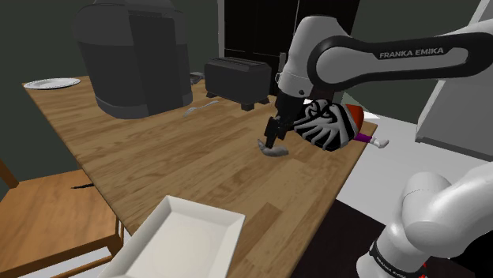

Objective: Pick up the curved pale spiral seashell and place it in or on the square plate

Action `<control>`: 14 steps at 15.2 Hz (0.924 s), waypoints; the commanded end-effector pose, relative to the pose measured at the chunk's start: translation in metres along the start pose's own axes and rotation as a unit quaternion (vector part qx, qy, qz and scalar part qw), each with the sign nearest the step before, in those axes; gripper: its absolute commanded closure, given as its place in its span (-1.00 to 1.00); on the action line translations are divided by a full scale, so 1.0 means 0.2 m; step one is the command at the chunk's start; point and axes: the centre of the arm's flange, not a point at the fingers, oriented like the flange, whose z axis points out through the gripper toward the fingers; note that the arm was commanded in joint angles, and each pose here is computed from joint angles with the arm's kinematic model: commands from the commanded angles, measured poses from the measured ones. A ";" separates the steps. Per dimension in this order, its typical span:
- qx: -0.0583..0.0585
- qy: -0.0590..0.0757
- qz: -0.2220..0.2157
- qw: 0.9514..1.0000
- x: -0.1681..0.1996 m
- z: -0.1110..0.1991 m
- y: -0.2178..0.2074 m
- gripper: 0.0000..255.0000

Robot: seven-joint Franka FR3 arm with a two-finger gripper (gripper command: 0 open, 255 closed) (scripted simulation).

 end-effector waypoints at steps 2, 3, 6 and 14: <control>-0.029 0.010 0.018 0.999 -0.09 0.00 -0.02 -1.00; -0.029 0.010 0.018 0.999 -0.09 0.02 -0.02 -1.00; -0.029 0.010 0.018 0.999 -0.09 0.10 -0.02 -1.00; -0.029 0.010 0.018 0.999 -0.08 0.17 -0.01 -1.00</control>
